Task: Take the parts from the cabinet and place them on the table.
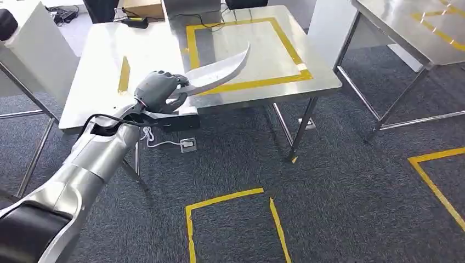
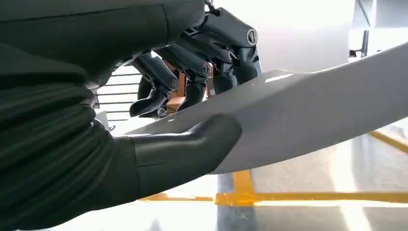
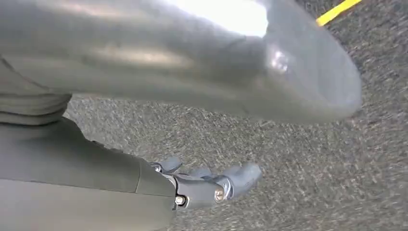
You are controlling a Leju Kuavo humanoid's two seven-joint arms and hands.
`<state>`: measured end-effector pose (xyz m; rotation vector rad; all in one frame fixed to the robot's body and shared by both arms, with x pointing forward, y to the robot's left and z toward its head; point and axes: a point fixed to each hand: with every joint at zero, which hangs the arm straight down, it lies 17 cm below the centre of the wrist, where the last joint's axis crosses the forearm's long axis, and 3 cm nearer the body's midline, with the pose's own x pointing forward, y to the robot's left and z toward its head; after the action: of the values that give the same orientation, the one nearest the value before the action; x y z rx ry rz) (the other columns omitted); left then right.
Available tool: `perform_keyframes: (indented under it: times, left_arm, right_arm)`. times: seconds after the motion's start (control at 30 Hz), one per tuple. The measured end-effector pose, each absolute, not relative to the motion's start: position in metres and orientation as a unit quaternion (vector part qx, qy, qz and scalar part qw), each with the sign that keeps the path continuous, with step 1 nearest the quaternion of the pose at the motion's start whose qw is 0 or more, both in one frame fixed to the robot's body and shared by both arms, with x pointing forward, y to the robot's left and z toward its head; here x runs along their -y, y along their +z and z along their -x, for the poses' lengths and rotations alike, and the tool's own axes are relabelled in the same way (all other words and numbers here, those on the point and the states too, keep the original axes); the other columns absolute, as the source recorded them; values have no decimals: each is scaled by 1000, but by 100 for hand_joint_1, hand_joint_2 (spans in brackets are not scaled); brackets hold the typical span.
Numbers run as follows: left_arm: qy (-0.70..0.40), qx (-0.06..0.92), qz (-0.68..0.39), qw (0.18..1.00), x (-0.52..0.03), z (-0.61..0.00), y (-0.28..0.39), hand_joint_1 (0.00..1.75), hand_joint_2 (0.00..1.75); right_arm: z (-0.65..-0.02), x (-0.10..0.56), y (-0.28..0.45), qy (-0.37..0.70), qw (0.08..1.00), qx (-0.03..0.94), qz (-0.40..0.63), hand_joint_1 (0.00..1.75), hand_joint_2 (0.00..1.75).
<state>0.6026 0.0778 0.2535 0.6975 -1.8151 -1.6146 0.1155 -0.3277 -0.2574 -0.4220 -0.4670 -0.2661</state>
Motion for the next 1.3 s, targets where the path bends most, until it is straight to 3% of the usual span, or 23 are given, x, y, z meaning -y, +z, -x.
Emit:
perform_keyframes:
  times: [0.67,1.3]
  left_arm:
    - [-606,668,-277,331,-95,-604,225,175,175]
    - [-607,583,-360,402,-288,-625,193,175,175]
  right_arm:
    - [-109,331,-259,-133,944,218,211,0,0]
    - [-102,336,-259,-137,942,218,214,0,0]
